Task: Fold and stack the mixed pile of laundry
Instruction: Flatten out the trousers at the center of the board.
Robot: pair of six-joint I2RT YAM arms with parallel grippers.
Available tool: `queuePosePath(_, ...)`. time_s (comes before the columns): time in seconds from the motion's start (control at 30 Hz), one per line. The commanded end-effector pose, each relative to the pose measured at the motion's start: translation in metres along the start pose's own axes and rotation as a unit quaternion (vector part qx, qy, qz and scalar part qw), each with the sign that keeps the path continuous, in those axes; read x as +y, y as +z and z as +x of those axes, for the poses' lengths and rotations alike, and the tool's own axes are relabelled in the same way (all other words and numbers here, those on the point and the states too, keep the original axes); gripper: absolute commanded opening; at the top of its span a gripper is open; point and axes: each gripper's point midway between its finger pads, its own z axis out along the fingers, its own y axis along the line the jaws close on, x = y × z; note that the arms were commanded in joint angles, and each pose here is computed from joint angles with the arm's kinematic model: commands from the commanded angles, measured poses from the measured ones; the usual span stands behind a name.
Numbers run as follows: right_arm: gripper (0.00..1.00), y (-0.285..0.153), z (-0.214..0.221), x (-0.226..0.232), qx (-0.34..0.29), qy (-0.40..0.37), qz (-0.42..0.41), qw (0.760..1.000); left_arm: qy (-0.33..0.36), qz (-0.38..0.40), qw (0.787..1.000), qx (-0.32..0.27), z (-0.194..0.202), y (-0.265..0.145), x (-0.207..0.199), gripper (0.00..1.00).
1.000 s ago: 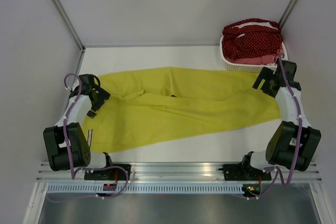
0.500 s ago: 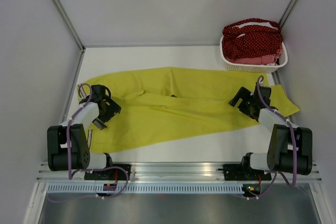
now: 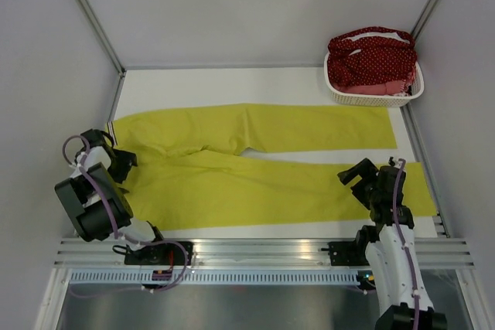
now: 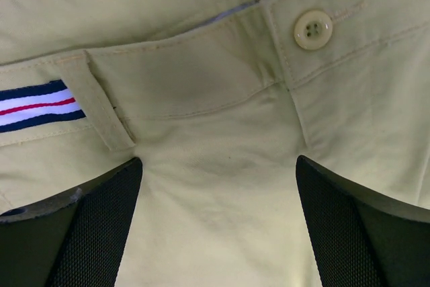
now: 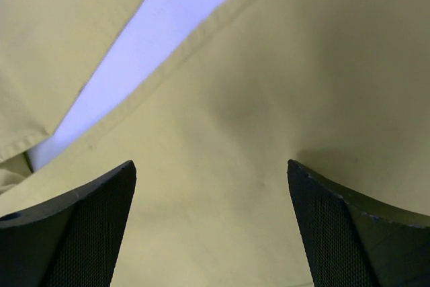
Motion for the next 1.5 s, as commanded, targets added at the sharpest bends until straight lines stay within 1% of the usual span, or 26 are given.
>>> queuePosePath(0.0, 0.98, -0.028, 0.003, -0.009, -0.006, 0.017, 0.038, 0.999, -0.011, 0.022, 1.0, 0.008, -0.013, -0.006, -0.011, 1.0)
queuePosePath(0.03, 0.98, -0.03, -0.008, 0.005, -0.025, 0.004, 0.008, 1.0, -0.002, 0.054, 0.999, 0.008, -0.014, -0.01, -0.024, 1.0)
queuePosePath(0.07, 0.98, -0.031, -0.017, 0.014, -0.038, -0.003, -0.008, 0.999, 0.012, 0.095, 0.995, 0.026, -0.004, -0.018, -0.041, 0.98)
queuePosePath(0.1, 0.98, -0.035, -0.031, 0.028, -0.055, -0.01, -0.024, 0.998, 0.024, 0.11, 0.993, 0.02, -0.003, -0.025, -0.052, 0.98)
queuePosePath(0.13, 0.98, -0.03, -0.047, 0.043, -0.069, -0.025, -0.046, 0.996, 0.044, 0.128, 0.991, 0.004, -0.002, -0.036, -0.063, 0.98)
queuePosePath(0.17, 0.98, -0.029, -0.053, 0.052, -0.068, -0.048, -0.056, 0.995, 0.084, 0.133, 0.987, -0.01, 0.01, -0.045, -0.077, 0.98)
queuePosePath(0.2, 0.98, -0.032, -0.069, 0.07, -0.079, -0.065, -0.073, 0.992, 0.104, 0.145, 0.983, -0.027, 0.011, -0.055, -0.09, 0.98)
queuePosePath(0.23, 0.98, -0.018, -0.073, 0.082, -0.062, -0.088, -0.083, 0.991, 0.121, 0.156, 0.98, -0.033, 0.017, -0.063, -0.099, 0.99)
queuePosePath(0.27, 0.98, -0.011, -0.083, 0.084, -0.07, -0.119, -0.063, 0.989, 0.138, 0.157, 0.977, -0.044, 0.023, -0.068, -0.106, 0.99)
queuePosePath(0.3, 0.98, 0.003, -0.095, 0.098, -0.06, -0.142, -0.047, 0.987, 0.139, 0.166, 0.975, -0.05, 0.022, -0.074, -0.114, 1.0)
queuePosePath(0.33, 0.98, 0.011, -0.081, 0.12, -0.046, -0.193, -0.051, 0.979, 0.138, 0.169, 0.975, -0.048, 0.023, -0.075, -0.118, 1.0)
queuePosePath(0.37, 0.98, 0.022, -0.089, 0.122, -0.066, -0.233, -0.006, 0.97, 0.14, 0.167, 0.975, -0.049, 0.023, -0.074, -0.121, 1.0)
queuePosePath(0.4, 0.98, 0.025, -0.096, 0.154, -0.077, -0.261, -0.017, 0.962, 0.139, 0.166, 0.975, -0.053, 0.02, -0.076, -0.124, 1.0)
queuePosePath(0.43, 0.98, 0.052, -0.064, 0.164, -0.03, -0.298, -0.007, 0.954, 0.14, 0.165, 0.975, -0.053, 0.02, -0.075, -0.125, 1.0)
queuePosePath(0.47, 0.98, 0.063, -0.056, 0.174, -0.015, -0.307, -0.014, 0.951, 0.142, 0.162, 0.975, -0.05, 0.02, -0.072, -0.125, 1.0)
queuePosePath(0.5, 0.98, 0.072, -0.06, 0.195, -0.018, -0.313, -0.029, 0.949, 0.142, 0.16, 0.975, -0.05, 0.02, -0.071, -0.127, 1.0)
queuePosePath(0.53, 0.98, 0.1, -0.048, 0.191, 0.005, -0.319, -0.017, 0.948, 0.148, 0.154, 0.976, -0.051, 0.02, -0.067, -0.126, 1.0)
queuePosePath(0.7, 0.98, 0.169, -0.042, 0.183, 0.034, -0.356, 0.04, 0.933, 0.165, 0.119, 0.978, -0.042, 0.02, -0.043, -0.122, 1.0)
queuePosePath(0.77, 0.98, 0.181, -0.045, 0.174, 0.03, -0.371, 0.061, 0.926, 0.175, 0.119, 0.977, -0.039, 0.021, -0.039, -0.124, 1.0)
queuePosePath(0.9, 0.98, 0.204, -0.036, 0.145, 0.061, -0.364, 0.089, 0.925, 0.19, 0.122, 0.973, -0.045, 0.016, -0.035, -0.131, 0.99)
queuePosePath(1.0, 0.98, 0.21, -0.039, 0.124, 0.072, -0.34, 0.103, 0.932, 0.202, 0.123, 0.971, -0.042, 0.015, -0.03, -0.137, 1.0)
queuePosePath(1.1, 0.98, 0.21, -0.046, 0.114, 0.081, -0.312, 0.097, 0.942, 0.206, 0.119, 0.971, -0.038, 0.013, -0.023, -0.144, 1.0)
queuePosePath(1.23, 0.98, 0.201, -0.052, 0.09, 0.086, -0.297, 0.137, 0.941, 0.21, 0.121, 0.97, -0.031, 0.012, -0.015, -0.154, 1.0)
queuePosePath(1.3, 0.98, 0.192, -0.045, 0.076, 0.095, -0.284, 0.145, 0.943, 0.214, 0.119, 0.969, -0.03, 0.011, -0.01, -0.159, 1.0)
queuePosePath(1.37, 0.98, 0.188, -0.047, 0.062, 0.102, -0.266, 0.152, 0.947, 0.215, 0.115, 0.969, -0.027, 0.009, -0.004, -0.163, 1.0)
queuePosePath(1.47, 0.98, 0.183, -0.068, 0.047, 0.09, -0.249, 0.16, 0.951, 0.227, 0.124, 0.966, -0.017, 0.012, -0.001, -0.171, 0.99)
